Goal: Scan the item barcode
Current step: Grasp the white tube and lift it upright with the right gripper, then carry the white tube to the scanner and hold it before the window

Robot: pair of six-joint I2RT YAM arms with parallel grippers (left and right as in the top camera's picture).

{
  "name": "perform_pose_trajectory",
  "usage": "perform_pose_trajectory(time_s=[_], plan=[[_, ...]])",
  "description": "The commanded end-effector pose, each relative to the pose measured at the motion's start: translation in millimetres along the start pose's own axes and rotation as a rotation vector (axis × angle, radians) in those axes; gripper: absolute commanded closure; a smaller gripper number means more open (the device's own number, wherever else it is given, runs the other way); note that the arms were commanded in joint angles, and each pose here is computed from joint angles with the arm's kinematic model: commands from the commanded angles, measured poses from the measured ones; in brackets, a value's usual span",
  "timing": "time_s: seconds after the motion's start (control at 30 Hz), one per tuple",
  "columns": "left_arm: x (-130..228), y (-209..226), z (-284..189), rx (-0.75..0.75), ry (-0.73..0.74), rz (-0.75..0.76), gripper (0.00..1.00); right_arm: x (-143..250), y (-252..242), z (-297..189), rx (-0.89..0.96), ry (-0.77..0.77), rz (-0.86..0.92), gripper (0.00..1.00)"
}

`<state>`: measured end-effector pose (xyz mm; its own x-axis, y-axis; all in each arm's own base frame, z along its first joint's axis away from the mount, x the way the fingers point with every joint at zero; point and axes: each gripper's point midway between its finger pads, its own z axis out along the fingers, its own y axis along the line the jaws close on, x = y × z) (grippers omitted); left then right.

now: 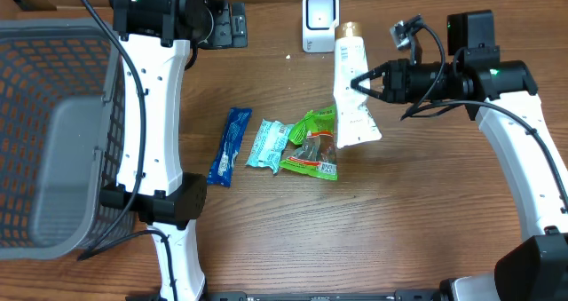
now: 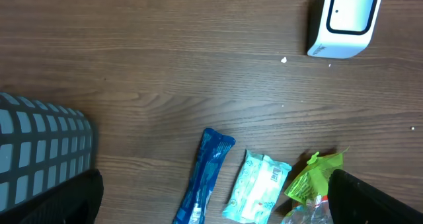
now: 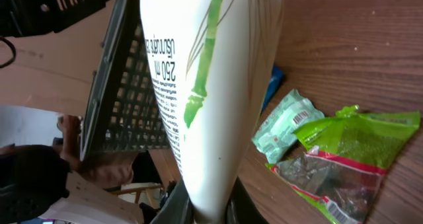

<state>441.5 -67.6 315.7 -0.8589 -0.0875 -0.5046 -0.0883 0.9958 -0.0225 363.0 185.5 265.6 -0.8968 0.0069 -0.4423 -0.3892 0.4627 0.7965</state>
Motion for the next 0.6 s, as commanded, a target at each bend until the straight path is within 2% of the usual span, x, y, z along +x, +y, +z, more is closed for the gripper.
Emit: perform_pose_trajectory(time_s=[0.0,0.3,0.47,0.57], plan=[[-1.8,6.1,2.2,-0.018,-0.001,-0.008,0.00,-11.8,30.5,-8.0,-0.076,-0.031,-0.059,0.96],[-1.8,6.1,2.2,-0.018,-0.001,-0.008,0.00,-34.2,10.7,-6.4,0.067,-0.120,-0.072,0.96],[-1.8,6.1,2.2,-0.018,-0.001,-0.008,0.00,-45.2,-27.0,-2.2,0.339,-0.205,0.013,0.96],[-1.8,6.1,2.2,-0.018,-0.001,-0.008,0.01,-51.7,-43.0,0.6,0.493,-0.254,-0.007,0.96]])
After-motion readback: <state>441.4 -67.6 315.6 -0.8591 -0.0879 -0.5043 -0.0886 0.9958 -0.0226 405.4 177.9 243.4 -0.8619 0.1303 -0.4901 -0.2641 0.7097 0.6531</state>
